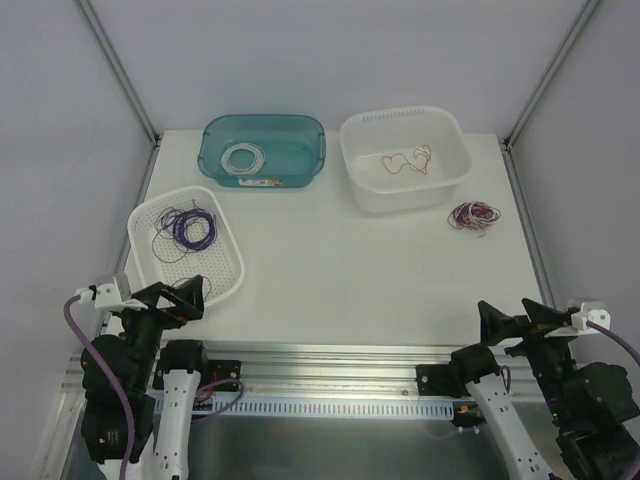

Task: Untangle the cables

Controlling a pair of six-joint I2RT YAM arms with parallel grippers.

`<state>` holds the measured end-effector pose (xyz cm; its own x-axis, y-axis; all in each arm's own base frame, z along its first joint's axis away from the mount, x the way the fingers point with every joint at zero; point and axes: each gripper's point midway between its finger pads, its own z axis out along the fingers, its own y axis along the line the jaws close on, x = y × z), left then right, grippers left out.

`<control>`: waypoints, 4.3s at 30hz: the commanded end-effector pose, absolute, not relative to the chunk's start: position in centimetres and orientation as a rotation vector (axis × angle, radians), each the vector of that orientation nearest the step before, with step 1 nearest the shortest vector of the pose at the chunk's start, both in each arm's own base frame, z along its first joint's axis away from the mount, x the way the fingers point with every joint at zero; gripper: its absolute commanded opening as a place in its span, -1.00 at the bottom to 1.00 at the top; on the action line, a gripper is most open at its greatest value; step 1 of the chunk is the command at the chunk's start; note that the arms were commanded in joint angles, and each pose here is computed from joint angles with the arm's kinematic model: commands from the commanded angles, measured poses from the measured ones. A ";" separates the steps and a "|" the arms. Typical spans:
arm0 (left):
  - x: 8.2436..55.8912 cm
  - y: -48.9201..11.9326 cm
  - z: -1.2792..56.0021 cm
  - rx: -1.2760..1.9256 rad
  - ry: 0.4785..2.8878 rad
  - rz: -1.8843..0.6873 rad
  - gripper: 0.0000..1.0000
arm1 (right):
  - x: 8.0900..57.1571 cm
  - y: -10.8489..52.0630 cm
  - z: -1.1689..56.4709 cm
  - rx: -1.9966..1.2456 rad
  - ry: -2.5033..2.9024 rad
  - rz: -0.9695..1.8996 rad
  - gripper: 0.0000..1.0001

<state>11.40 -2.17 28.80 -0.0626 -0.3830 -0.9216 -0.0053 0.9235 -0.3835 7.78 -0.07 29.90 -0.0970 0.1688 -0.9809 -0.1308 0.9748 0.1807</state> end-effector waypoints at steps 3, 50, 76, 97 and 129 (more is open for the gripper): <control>8.3 -3.0 30.6 -0.256 1.449 -0.368 0.98 | 9.1 1.9 29.5 -0.021 1.728 0.311 0.93; 16.0 -7.8 19.9 -0.433 2.143 -0.682 0.98 | 45.0 -10.1 5.2 1.703 1.873 0.185 0.62; 19.9 -16.0 19.5 -0.207 2.418 -0.955 0.98 | 28.7 22.6 9.7 0.101 2.583 0.732 -0.99; 21.6 -34.5 12.5 -0.383 2.612 -0.655 0.74 | 21.6 16.3 12.7 -0.015 2.440 0.488 0.53; 23.9 -34.2 9.6 -0.045 2.618 -0.456 -1.00 | 24.3 22.2 8.8 0.094 2.478 0.795 0.38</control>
<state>23.34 -34.69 6.36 -0.9015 -0.1634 -0.4009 -0.0416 0.9544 -0.2955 22.36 19.52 7.75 -0.8730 0.1677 -0.4579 -0.0681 0.8878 0.4551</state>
